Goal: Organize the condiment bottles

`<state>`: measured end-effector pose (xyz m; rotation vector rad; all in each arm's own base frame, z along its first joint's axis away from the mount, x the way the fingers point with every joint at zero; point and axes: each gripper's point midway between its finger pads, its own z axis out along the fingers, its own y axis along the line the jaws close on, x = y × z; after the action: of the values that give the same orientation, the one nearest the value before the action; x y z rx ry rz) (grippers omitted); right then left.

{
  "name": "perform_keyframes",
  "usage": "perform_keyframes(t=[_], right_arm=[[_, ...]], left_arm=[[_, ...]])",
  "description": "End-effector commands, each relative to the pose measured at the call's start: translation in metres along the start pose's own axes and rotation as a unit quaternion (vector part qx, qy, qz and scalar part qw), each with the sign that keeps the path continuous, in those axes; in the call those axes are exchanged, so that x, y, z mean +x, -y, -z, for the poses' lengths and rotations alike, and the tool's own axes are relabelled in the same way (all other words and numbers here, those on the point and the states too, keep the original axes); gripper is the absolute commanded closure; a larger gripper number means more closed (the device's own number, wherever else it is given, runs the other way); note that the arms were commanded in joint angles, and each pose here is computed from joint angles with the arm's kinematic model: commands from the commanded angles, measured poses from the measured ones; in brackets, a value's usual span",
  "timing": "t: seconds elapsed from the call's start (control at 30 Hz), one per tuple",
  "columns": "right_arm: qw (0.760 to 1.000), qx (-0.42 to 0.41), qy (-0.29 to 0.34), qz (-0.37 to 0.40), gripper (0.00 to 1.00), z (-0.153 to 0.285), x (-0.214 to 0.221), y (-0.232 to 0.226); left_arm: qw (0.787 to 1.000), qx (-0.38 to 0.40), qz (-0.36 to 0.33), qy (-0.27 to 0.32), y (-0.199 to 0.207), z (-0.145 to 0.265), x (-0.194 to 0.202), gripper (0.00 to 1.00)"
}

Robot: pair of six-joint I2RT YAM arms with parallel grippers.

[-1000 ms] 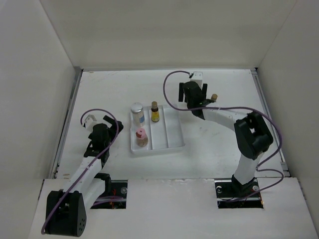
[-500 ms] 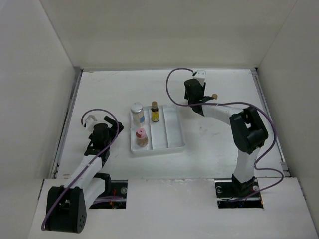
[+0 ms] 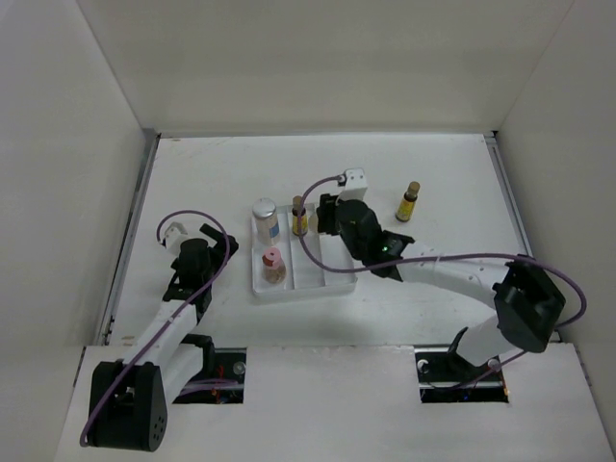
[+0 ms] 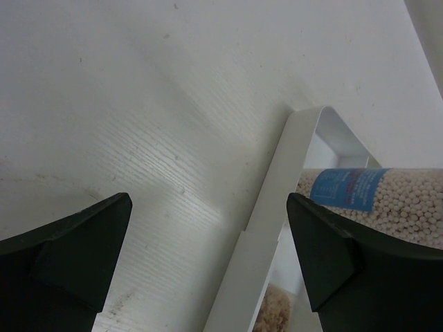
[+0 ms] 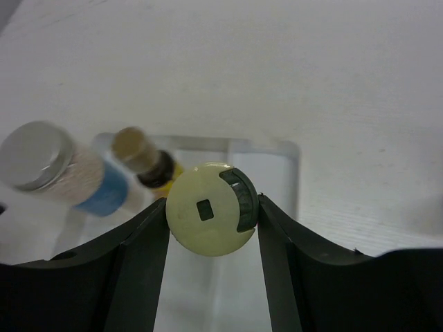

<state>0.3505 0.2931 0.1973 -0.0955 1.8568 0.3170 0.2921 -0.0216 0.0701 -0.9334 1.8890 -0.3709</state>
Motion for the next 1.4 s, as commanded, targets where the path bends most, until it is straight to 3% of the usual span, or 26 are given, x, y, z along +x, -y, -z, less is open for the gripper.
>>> perform_keyframes(t=[0.0,0.3,0.5,0.57,0.67,0.77,0.9,1.13,1.37], right_arm=[[0.999,-0.042,0.009,-0.029,0.59,0.010,0.002,-0.030],[0.998,-0.052,-0.022,0.002,0.58,-0.008,0.040,-0.059],[0.998,-0.054,-0.031,0.015,0.37,-0.008,0.051,-0.065],[0.998,-0.060,-0.023,0.007,0.23,-0.001,0.040,-0.066],[0.997,-0.071,-0.006,-0.006,0.13,0.014,0.018,-0.064],[0.999,-0.042,0.020,-0.028,0.09,0.021,-0.010,-0.027],[0.995,0.063,0.047,-0.062,0.08,0.021,-0.038,0.065],[0.963,0.249,0.066,-0.082,0.05,0.028,-0.056,0.203],[0.964,0.252,0.013,-0.081,0.12,-0.017,-0.040,0.234]], left_arm=[[0.999,0.030,0.007,0.023,0.021,0.003,-0.016,0.00],[0.999,0.036,0.008,0.033,0.022,0.006,-0.020,0.00],[0.999,0.035,0.008,0.032,0.020,0.006,-0.020,0.00],[0.999,0.035,0.011,0.031,0.020,0.006,-0.019,0.00],[0.999,0.037,0.006,0.028,0.023,0.006,-0.019,0.00],[0.999,0.042,0.008,0.032,0.024,0.008,-0.021,0.00],[0.999,0.044,0.005,0.026,0.028,0.008,-0.020,0.00],[0.999,0.039,0.005,0.027,0.024,0.008,-0.020,0.00],[0.999,0.039,0.005,0.030,0.025,0.007,-0.021,0.00]])
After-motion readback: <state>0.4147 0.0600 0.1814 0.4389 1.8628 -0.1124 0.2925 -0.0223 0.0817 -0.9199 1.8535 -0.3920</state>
